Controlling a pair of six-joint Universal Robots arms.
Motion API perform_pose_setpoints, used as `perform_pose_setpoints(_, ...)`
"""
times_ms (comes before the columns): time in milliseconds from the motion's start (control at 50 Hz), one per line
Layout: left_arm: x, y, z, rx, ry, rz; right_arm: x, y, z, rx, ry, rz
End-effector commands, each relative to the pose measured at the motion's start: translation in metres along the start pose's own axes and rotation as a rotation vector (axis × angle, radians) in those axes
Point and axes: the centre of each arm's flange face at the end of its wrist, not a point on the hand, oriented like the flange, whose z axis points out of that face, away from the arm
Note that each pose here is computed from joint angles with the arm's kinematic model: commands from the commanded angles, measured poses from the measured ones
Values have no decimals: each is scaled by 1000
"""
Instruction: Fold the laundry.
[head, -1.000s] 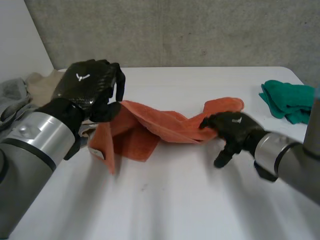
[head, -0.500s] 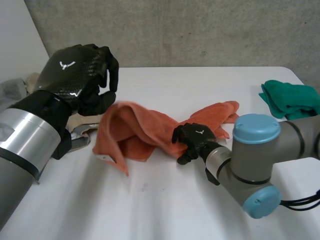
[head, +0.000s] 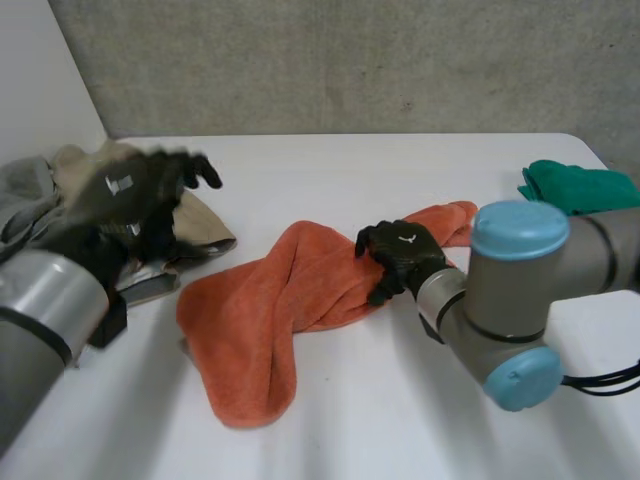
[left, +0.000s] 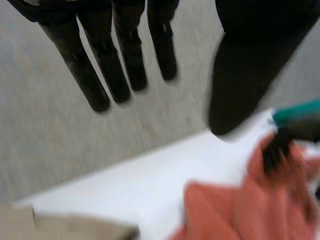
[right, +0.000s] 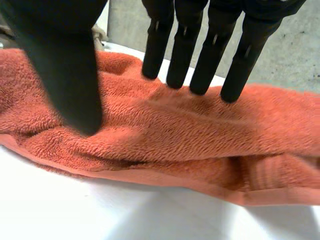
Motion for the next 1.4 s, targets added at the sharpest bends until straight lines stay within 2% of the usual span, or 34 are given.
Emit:
perform_pose_setpoints(20, 10, 62, -26, -241, 43, 39, 17, -22, -19, 9, 14, -80)
perform_pose_setpoints(140, 26, 99, -41, -303, 129, 157, 28, -26, -29, -1, 30, -185)
perform_pose_setpoints(240, 26, 116, -42, -340, 137, 203, 28, -20, -34, -21, 24, -193)
perform_pose_setpoints(520, 21, 141, -13, -365, 114, 235, 31, 0, -37, -53, 26, -181)
perform_pose_setpoints(840, 10, 158, 23, -359, 68, 285, 39, -1, -40, -46, 49, -173)
perform_pose_setpoints(900, 4, 154, 23, -377, 41, 277, 40, -5, -42, -33, 51, -171)
perform_pose_setpoints(1120, -4, 64, 19, -100, -16, 202, 36, -15, -47, -26, 31, -175)
perform_pose_setpoints(1300, 0, 26, -1, -88, -4, 156, -5, 14, -61, -214, -135, -153)
perform_pose_setpoints(1400, 4, 14, -9, -58, 24, 125, -18, 19, -44, -150, -153, -127)
